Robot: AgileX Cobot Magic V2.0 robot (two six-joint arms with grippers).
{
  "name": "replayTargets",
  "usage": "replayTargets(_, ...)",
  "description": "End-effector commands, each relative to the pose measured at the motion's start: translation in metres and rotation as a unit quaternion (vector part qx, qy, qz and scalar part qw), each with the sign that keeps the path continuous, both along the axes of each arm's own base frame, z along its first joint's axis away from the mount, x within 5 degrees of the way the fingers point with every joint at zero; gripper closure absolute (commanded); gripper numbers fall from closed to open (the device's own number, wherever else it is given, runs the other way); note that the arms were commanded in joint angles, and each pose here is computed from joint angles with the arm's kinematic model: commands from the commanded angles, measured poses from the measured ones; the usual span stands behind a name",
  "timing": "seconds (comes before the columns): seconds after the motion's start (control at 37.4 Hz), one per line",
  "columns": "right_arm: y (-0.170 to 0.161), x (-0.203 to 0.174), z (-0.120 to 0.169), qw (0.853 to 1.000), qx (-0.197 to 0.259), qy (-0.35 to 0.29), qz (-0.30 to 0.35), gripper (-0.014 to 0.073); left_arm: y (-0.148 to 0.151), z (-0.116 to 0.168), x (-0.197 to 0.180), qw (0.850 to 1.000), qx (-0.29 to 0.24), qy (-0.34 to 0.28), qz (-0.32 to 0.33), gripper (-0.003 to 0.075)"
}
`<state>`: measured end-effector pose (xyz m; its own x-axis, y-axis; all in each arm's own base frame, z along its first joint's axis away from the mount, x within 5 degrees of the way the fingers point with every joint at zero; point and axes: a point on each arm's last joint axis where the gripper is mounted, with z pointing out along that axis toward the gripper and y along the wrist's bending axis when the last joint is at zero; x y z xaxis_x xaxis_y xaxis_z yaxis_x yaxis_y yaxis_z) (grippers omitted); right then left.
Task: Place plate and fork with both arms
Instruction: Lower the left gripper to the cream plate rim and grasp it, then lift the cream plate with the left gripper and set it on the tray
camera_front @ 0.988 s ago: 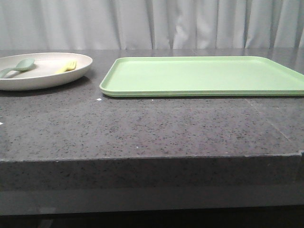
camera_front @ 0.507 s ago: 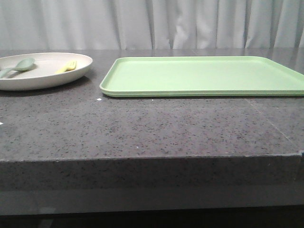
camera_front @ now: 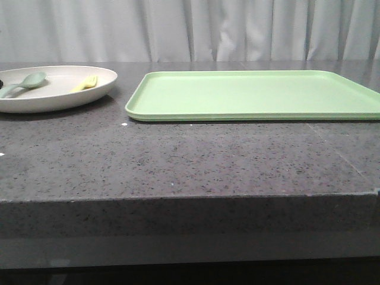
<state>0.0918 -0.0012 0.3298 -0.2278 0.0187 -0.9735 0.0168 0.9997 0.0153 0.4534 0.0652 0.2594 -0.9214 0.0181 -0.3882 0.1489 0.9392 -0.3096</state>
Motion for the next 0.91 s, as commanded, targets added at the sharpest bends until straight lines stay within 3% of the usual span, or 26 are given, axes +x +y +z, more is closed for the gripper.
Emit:
replayTargets(0.0, 0.000, 0.002, 0.018, 0.999, -0.011, -0.050, 0.002, -0.0057, -0.004, 0.035, -0.004, 0.999, 0.001, -0.053, 0.002, 0.0738)
replayTargets(0.48, 0.000, 0.002, 0.018, 0.999, -0.011, -0.050, 0.002, -0.0057, -0.021, 0.077, -0.004, 0.996, -0.052, -0.074, 0.008, 0.0738)
replayTargets(0.88, 0.000, 0.002, 0.018, 0.999, -0.011, -0.050, 0.002, -0.0057, -0.076, 0.083, -0.001, 0.993, -0.104, -0.063, -0.008, 0.0738)
